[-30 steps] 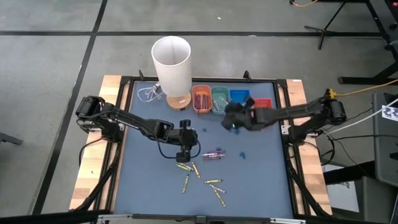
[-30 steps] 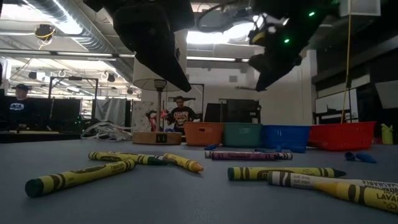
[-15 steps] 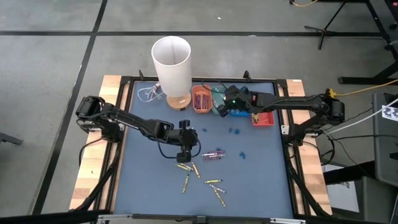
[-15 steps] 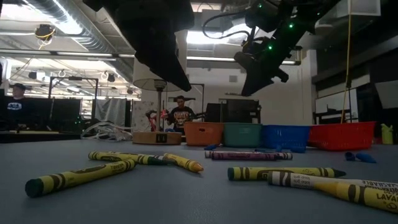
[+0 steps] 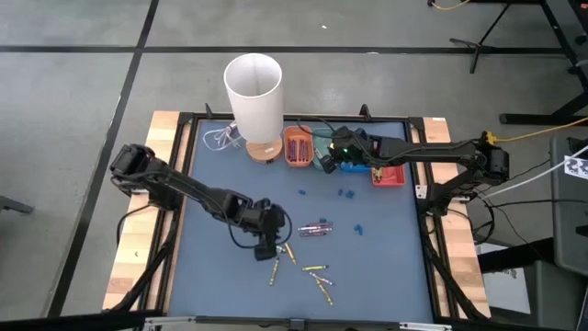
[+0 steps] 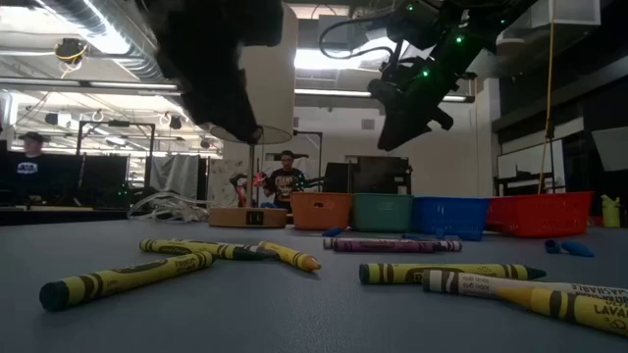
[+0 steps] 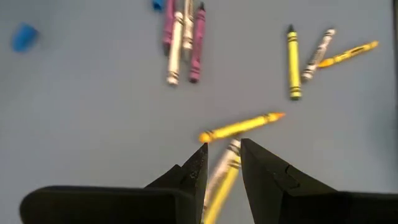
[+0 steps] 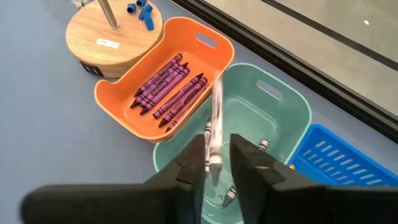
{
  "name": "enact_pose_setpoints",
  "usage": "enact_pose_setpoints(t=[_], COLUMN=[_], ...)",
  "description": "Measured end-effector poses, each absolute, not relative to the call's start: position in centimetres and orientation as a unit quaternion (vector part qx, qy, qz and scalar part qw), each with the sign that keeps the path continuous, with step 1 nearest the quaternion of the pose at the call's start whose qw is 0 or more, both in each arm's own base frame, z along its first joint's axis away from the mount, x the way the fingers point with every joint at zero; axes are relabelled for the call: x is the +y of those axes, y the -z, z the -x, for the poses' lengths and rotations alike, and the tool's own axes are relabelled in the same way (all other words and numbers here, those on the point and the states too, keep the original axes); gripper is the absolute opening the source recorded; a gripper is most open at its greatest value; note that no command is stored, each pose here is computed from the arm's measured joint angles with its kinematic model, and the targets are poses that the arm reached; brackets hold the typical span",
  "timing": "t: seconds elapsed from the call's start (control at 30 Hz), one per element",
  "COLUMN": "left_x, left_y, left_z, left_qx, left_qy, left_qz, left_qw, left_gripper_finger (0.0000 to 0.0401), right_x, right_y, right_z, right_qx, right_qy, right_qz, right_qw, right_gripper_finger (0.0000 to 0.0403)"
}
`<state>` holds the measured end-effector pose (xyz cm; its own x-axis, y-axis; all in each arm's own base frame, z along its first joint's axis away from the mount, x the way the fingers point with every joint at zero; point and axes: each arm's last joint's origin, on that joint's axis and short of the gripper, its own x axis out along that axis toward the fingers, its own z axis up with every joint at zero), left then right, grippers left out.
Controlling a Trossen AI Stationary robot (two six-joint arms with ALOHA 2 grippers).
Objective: Sort crayons
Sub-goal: Put the gray crayon into the green bin, then put the green crayon into the orange bin
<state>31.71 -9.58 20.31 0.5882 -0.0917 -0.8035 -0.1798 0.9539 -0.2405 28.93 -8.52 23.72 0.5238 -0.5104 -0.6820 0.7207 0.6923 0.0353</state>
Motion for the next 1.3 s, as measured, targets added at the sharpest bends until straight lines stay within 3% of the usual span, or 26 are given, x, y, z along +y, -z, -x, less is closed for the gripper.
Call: enact_pose_setpoints(t=[0.17, 0.33, 0.57, 0.87, 1.3], left_x=[-12.2, -14.8, -18.2, -21.2, -21.1], left_y=[-20.0, -20.0, -19.5, -16.3, -14.6], left_z=[-31.0, -30.2, -29.6, -30.4, -30.0], left_qx=[0.46, 0.437, 0.386, 0.344, 0.36], left_qy=[-0.039, -0.073, -0.078, -0.067, -0.141], left_qz=[0.218, 0.283, 0.313, 0.31, 0.363], left_qw=[0.86, 0.851, 0.864, 0.884, 0.848], left_gripper_finger=[0.008, 0.008, 0.008, 0.008, 0.008], right_x=[-8.5, -8.4, -8.4, -8.4, -8.4], right_y=[-23.7, -23.7, -23.5, -23.5, -23.5], right_z=[-28.9, -28.9, -28.7, -28.7, -28.7], right_qx=[0.33, 0.335, 0.356, 0.357, 0.357], right_qy=[0.358, 0.357, 0.348, 0.348, 0.348], right_qz=[-0.159, -0.154, -0.131, -0.129, -0.129], right_qw=[0.859, 0.858, 0.857, 0.857, 0.857], right_gripper_finger=[0.0115, 0.0134, 0.0135, 0.0136, 0.0136])
